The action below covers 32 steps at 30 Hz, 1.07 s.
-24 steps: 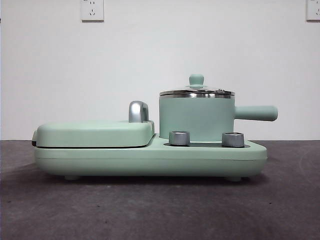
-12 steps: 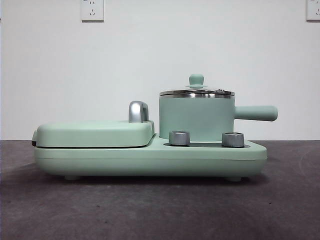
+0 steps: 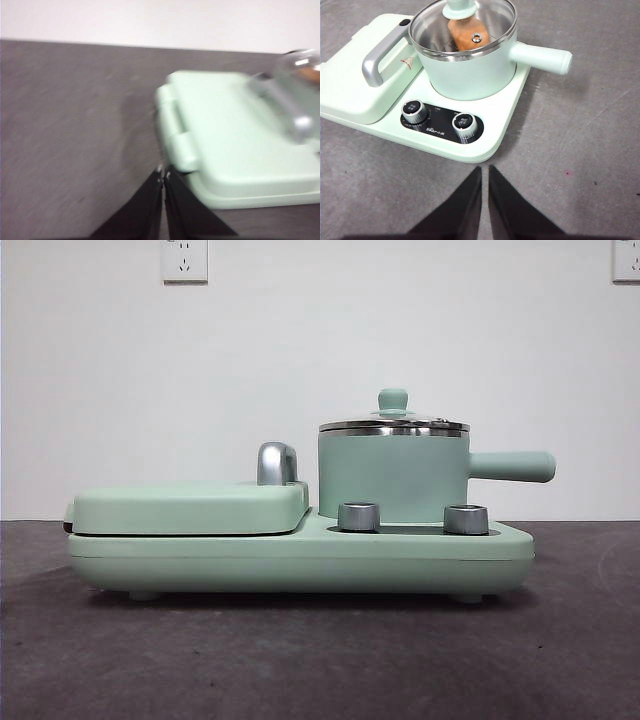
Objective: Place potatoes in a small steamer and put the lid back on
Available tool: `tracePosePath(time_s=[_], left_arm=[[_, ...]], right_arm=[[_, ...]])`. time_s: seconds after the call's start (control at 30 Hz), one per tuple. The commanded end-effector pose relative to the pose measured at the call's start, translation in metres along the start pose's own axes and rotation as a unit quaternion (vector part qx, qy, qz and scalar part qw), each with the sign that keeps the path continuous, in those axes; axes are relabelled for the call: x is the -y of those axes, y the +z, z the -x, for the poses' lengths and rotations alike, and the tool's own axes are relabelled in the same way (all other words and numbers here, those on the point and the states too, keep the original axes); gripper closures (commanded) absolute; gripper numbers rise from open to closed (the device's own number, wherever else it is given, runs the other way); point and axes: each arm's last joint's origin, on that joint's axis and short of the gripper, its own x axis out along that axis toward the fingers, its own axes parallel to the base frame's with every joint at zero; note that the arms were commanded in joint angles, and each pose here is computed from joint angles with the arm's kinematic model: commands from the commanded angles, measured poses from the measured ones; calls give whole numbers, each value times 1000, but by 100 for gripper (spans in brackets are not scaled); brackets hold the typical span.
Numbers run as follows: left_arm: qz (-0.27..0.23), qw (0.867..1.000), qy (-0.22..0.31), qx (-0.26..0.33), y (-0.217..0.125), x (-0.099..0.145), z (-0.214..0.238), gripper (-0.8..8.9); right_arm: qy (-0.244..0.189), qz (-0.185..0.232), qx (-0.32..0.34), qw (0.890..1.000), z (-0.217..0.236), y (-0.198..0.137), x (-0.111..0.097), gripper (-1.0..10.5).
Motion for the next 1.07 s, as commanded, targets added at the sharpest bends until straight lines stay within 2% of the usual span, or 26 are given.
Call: tracePosePath(time_s=[0.03,0.13,0.27,0.47,1.07], left_arm=[[8,999,33,19,-25,-9,-9,807],[27,996,63,51,-43,-18,-13,807],[25,992,87,83,-58,-24,-16,807],[6,991,94,90,-77,-29,-29,807],[6,991,93,93,-76,-29,-29,807]], right_arm=[[2,1,5,1000,0,2,-1,928],[2,1,5,1000,0,2,-1,928],[2,1,5,1000,0,2,-1,928],[2,1,6,1000,0,2,-1,928],[1,1,5,1000,0,2,-1,928]])
